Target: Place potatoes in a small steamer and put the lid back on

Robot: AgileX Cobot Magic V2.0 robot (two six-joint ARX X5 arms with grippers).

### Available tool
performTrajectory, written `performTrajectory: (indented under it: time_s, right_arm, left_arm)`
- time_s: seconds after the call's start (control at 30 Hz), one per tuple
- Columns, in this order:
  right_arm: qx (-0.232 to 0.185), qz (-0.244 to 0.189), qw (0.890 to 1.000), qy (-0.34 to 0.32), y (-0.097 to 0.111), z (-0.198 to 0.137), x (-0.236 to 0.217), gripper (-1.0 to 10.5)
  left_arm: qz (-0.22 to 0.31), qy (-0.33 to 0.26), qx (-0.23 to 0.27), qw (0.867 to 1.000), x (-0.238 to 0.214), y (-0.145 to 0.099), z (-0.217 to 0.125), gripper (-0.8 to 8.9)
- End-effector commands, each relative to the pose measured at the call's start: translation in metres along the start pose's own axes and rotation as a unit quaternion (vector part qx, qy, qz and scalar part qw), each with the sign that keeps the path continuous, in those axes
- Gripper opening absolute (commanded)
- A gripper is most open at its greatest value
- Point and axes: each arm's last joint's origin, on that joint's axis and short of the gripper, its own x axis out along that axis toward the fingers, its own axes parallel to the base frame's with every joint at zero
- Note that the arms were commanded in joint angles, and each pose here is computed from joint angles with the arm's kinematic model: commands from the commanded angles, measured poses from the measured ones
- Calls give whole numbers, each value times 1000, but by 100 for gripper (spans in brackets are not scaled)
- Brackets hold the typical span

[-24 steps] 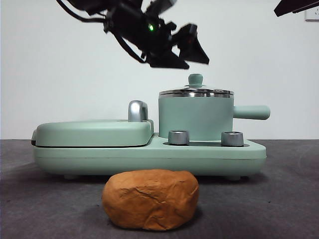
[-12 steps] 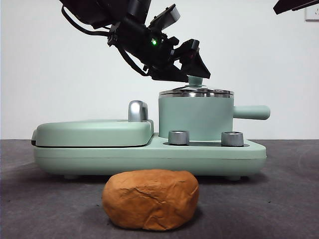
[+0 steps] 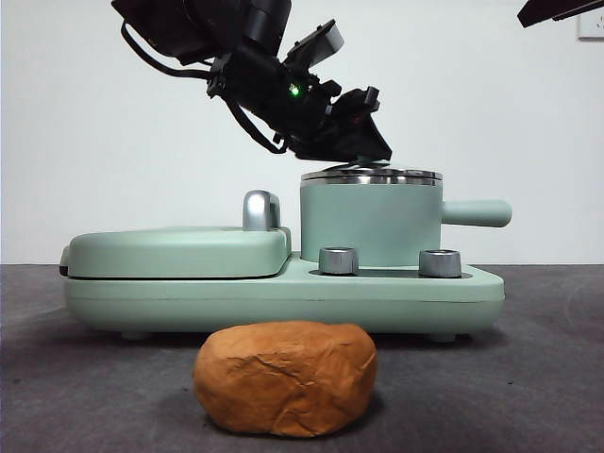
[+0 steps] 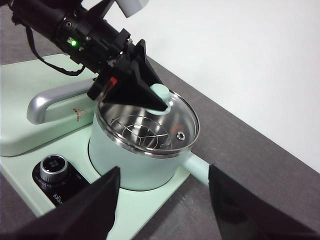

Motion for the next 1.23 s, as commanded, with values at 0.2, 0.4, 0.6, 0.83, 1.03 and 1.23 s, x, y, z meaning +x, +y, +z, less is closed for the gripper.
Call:
performTrajectory:
  time_s: [0.2,0.4,0.6,0.83,1.03,1.23]
  right_arm:
    - [3,-2,1000,-11,-1,6,-1,279]
    - [3,-2,1000,-11,-1,6,-1,279]
    - [3,-2,1000,-10,-1,6,-1,279]
    - [3,-2,1000,-11,-1,6,-1,279]
    - [4,-1,1000,-11,-1,6,-1,279]
    - [3,0,1000,-11,-1,6,-1,279]
  left_arm:
    - [1,-2,6,1000,7,-2,0,6]
    - [3,-10,12,1000,3,-3,7,6]
    - [15,-30,47,998,-9,-4,24,6]
    - [25,-69,62,995,-36,-8,57,6]
    - [29,-98,46,994,-69,-15,87,9]
    - [40,-93,31,994,-110,-26,110,10]
